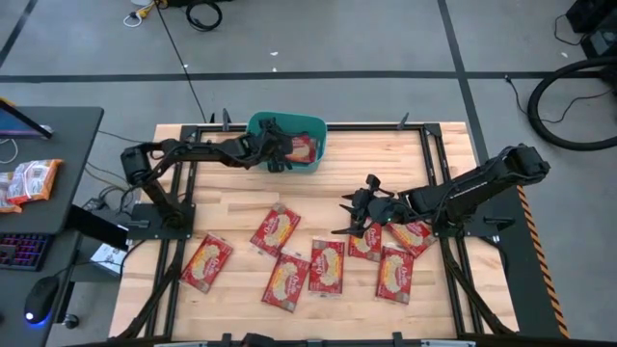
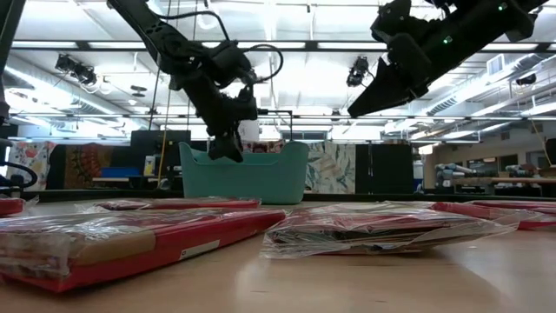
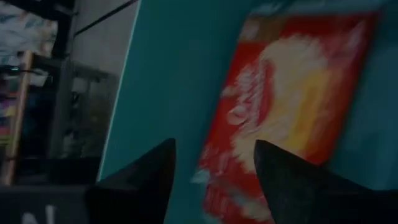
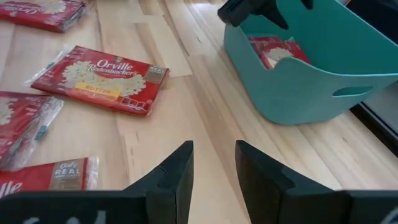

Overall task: Sort popcorn bags into baskets
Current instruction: Put the red popcorn bag into the green bin

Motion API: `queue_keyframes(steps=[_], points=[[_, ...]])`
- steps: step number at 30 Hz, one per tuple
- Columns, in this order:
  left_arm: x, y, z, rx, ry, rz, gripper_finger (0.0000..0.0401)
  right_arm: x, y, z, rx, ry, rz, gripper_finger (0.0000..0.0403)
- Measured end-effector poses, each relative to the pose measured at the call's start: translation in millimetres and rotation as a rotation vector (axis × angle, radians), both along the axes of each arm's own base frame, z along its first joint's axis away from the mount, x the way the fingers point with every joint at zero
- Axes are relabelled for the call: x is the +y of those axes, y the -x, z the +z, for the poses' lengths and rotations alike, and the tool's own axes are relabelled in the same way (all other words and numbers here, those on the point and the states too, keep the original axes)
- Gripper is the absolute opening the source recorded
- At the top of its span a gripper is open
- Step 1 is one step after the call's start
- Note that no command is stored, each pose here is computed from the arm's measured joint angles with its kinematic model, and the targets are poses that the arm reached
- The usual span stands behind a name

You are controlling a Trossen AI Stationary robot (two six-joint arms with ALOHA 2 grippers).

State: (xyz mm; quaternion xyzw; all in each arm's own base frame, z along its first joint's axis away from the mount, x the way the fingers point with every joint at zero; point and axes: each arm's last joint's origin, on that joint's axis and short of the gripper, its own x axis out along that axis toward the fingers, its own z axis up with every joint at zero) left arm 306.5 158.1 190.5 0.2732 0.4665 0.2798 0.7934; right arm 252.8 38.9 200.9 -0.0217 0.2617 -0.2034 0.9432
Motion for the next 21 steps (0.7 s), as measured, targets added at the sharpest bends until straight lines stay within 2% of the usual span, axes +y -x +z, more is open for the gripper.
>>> queue_keyframes(steps=[7,11,15,21], points=[[-23,10,36,-0.182,0.136,-0.049,0.0215,2,4,-6,-0.012,0.012,-0.017,0.0124],[-48,16,56,-0.302,0.322,-0.14,0.0203,1,6,-11,-0.025,0.015,-0.011,0.0124],[-79,18,58,-0.277,0.488,-0.216,0.0195,1,6,-11,-0.028,0.036,0.007,0.0124],[-127,20,42,-0.13,0.664,-0.192,0.0192,-4,4,-10,-0.026,0.073,0.011,0.0124]])
